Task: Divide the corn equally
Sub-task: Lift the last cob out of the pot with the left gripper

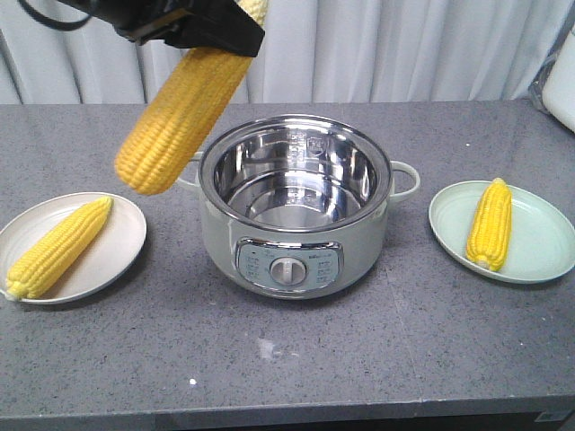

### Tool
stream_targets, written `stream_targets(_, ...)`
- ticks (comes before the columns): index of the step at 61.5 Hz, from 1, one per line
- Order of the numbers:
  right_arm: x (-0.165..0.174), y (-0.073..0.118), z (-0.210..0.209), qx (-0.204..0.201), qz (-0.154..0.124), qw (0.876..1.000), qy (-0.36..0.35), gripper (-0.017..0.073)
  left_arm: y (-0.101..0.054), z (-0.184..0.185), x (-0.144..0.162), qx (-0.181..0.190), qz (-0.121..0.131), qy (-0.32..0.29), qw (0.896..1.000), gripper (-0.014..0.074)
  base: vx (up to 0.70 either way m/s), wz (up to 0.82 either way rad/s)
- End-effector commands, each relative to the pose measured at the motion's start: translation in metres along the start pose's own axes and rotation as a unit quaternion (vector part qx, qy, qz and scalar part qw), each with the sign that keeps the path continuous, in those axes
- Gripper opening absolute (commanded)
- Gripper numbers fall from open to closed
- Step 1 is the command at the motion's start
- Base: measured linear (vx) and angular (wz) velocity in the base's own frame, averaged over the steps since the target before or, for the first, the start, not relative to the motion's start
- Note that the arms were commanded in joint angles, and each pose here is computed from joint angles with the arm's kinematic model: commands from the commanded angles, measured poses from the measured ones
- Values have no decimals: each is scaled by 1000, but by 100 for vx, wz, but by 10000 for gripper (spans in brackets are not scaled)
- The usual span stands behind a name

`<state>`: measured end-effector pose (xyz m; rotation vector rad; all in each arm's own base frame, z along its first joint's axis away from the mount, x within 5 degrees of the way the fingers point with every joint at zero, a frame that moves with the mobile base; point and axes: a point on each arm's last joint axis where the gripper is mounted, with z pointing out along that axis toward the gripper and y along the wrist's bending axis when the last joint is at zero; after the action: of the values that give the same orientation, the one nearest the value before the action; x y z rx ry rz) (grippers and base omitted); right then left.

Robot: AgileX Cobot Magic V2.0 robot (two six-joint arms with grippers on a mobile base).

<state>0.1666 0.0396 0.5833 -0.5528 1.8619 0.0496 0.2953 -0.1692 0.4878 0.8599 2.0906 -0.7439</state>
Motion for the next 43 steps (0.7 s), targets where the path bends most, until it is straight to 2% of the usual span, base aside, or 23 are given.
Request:
stream_targets(1, -3, 0, -10, 6, -2, 1000, -17, -4, -20, -27, -8, 14, 10, -41, 999, -8, 0, 0)
stream_targets(43, -3, 0, -10, 6, -2, 1000, -17, -4, -20, -27, -8, 15, 10, -42, 999, -8, 0, 0)
